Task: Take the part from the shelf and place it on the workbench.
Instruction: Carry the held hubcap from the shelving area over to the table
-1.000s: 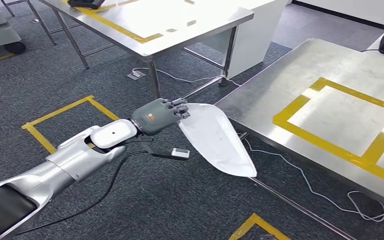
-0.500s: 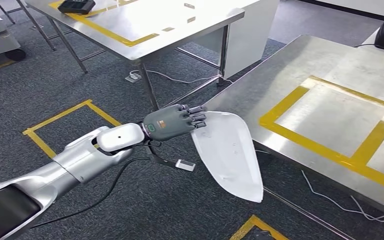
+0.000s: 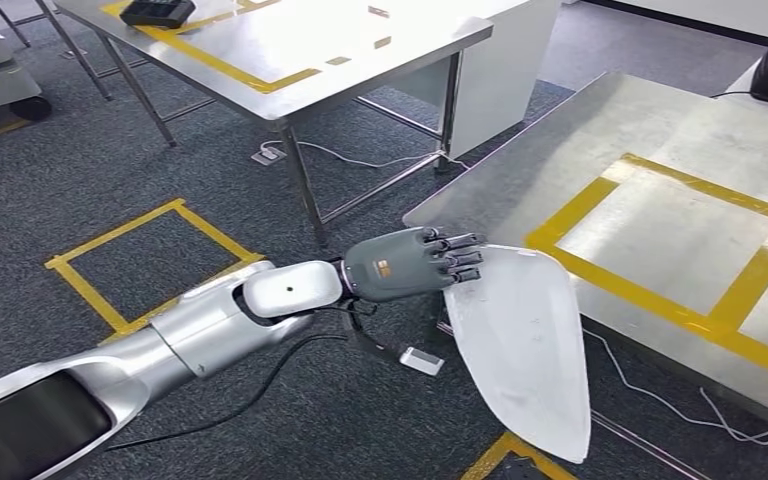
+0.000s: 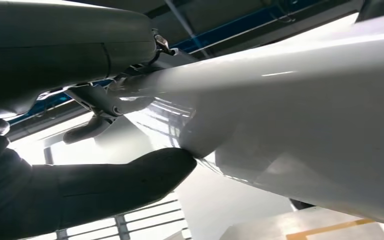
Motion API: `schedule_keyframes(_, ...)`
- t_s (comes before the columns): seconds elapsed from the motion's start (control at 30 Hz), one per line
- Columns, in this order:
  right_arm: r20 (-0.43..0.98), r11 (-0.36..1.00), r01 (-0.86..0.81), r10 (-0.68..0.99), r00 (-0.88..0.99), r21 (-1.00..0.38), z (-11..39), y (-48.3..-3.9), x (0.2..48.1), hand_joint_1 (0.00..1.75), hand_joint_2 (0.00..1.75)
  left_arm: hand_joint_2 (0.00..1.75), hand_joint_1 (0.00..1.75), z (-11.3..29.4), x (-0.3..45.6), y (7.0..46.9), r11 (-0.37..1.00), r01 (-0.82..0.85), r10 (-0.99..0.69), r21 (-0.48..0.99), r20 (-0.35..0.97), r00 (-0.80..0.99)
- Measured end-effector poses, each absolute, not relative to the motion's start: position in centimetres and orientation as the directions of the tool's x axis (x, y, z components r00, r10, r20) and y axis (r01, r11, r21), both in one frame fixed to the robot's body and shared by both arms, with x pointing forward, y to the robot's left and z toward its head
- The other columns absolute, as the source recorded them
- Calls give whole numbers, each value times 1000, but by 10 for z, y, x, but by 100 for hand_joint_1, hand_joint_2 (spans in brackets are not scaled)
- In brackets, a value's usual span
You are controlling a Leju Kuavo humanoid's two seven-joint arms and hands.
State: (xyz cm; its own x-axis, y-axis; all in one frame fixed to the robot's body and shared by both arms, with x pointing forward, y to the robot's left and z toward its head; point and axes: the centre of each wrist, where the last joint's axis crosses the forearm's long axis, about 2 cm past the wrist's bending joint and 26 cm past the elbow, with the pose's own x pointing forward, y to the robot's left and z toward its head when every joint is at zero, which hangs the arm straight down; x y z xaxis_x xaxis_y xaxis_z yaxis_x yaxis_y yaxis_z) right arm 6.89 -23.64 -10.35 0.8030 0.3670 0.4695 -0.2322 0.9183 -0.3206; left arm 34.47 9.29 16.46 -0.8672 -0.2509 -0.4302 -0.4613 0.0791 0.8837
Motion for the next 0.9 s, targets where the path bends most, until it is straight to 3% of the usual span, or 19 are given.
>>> schedule_keyframes(0.9, 488, 904, -174, 363, 794, -389, -102, -236, 74, 0, 0, 175, 169, 150, 335, 99, 87, -444, -245, 892, -413, -877)
